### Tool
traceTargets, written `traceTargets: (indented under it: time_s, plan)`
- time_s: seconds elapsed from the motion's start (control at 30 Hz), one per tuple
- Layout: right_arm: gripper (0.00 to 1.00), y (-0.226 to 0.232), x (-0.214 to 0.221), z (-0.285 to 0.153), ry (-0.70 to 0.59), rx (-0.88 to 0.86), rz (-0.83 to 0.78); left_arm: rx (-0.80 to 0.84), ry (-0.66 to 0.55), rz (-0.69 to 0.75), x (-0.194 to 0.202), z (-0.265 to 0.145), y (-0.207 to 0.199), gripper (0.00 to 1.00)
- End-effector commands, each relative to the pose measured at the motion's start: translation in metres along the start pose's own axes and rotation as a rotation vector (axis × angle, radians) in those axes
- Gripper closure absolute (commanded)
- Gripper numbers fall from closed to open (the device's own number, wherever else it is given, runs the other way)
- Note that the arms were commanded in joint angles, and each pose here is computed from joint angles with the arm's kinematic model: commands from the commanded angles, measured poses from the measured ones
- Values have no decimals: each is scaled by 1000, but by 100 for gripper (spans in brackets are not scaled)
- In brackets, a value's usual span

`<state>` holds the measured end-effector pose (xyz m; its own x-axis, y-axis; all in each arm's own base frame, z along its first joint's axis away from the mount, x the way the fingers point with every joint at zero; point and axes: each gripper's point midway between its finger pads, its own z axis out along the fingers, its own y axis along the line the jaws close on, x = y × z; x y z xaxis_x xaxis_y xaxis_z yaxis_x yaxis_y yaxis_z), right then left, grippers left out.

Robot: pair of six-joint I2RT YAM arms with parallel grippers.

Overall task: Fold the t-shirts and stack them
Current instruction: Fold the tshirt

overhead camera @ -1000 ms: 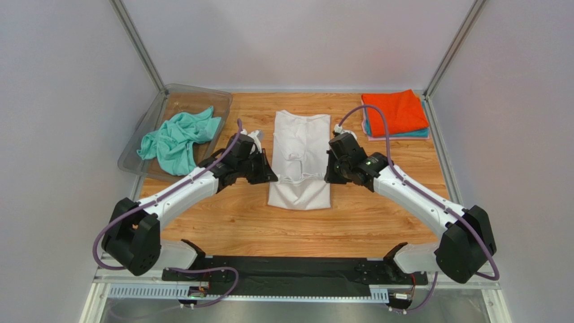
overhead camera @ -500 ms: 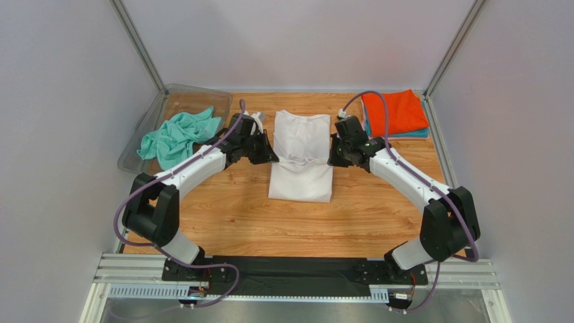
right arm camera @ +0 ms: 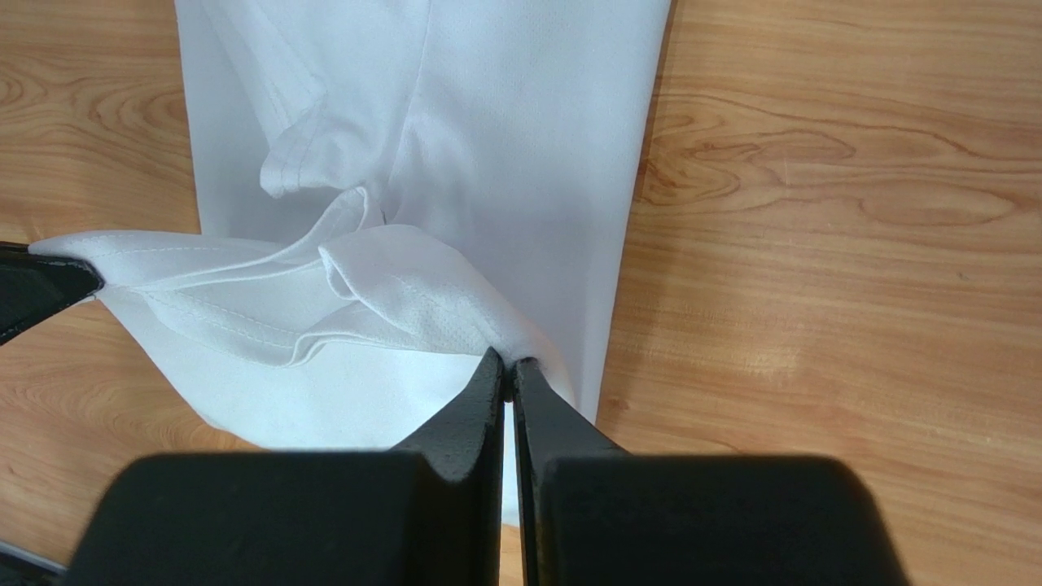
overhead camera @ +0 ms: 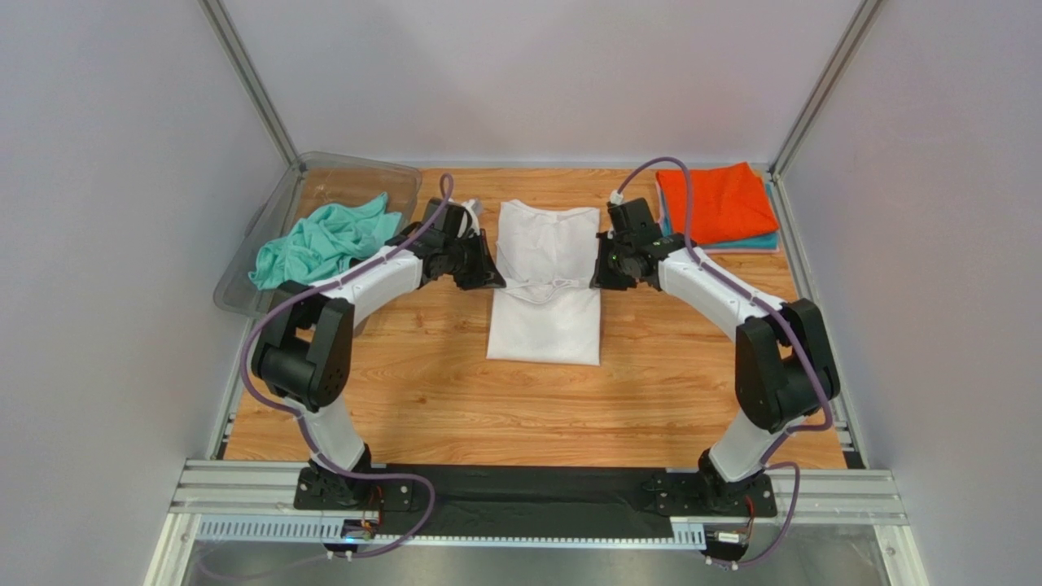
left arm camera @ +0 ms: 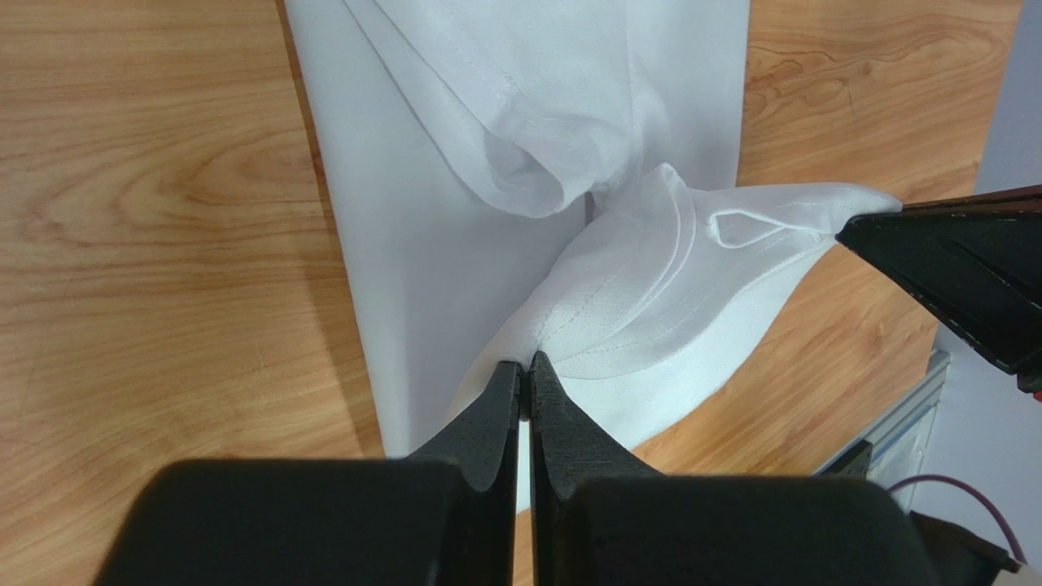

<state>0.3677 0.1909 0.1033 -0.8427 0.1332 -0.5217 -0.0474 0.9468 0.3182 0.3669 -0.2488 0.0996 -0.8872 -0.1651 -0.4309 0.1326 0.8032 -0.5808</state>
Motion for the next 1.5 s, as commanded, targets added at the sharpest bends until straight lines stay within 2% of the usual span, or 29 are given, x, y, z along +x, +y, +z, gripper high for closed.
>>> traceTargets:
  time_s: [0.0, 0.17, 0.27, 0.3, 0.33, 0.37, 0.4, 0.43, 0.47, 0.6, 0.63, 0.67, 0.73, 0.77, 0.8, 0.87, 0.97, 1.1, 1.17, 1.27, 1.33, 1.37, 1.47]
  plan:
    - [100, 9, -22, 12, -45, -53, -23, 36, -36, 33, -20, 5, -6, 97]
    - [100, 2, -23, 31, -40, -36, -17, 13, -23, 8, -18, 19, 7, 96]
    - [97, -2, -23, 41, -25, -30, -14, 5, -10, -15, -18, 26, 15, 86]
    - [92, -3, -22, 42, -22, -29, -19, 2, -13, -19, -18, 28, 17, 76]
    - [90, -3, -21, 43, -15, -30, -21, 0, -18, -24, -19, 29, 18, 70]
    - [87, -2, -24, 43, -16, -31, -21, 0, -22, -25, -21, 27, 18, 56]
    - [78, -1, -24, 42, -16, -30, -25, 0, -26, -30, -22, 25, 17, 51]
    - [74, -1, -25, 40, -15, -27, -24, 5, -31, -27, -24, 23, 14, 48]
    - [67, 1, -32, 35, -31, -31, -28, 10, -46, -21, -28, 16, 9, 39]
    - [48, 9, -43, 9, -64, -49, -42, -23, -86, -12, -33, -12, 3, 18]
    - [47, 14, -44, 2, -70, -68, -47, -27, -90, -8, -32, -18, 2, 1]
    - [45, 16, -43, -3, -72, -82, -49, -17, -119, 7, -37, -33, -6, 0]
    - [33, 22, -39, -21, -87, -112, -54, -17, -128, 14, -30, -47, -8, 0]
    - [7, 23, -35, -26, -88, -120, -54, 4, -163, 29, -32, -64, -17, 0]
    - [0, 25, -30, -39, -103, -134, -54, -2, -150, 20, -22, -69, -14, 0]
    - [0, 30, -21, -52, -105, -168, -43, 19, -172, 28, -15, -92, -22, 0]
    - [0, 43, 0, -75, -124, -261, -62, 52, -142, 5, 19, -111, -19, 0]
    - [0, 69, 24, -83, -77, -410, -121, 20, -161, -16, 54, -135, -3, 0]
    - [0, 79, 39, -78, -28, -452, -152, 25, -220, -16, 62, -153, -1, 0]
    - [0, 100, 50, -64, 14, -485, -219, -50, -231, -55, 90, -162, 25, 0]
    - [0, 117, 59, -54, 39, -505, -274, -90, -270, -60, 93, -169, 35, 0]
    - [0, 140, 57, -27, 82, -501, -265, -56, -333, -42, 98, -180, 34, 0]
    - [0, 155, 56, -5, 113, -500, -250, -35, -402, -31, 98, -189, 35, 0]
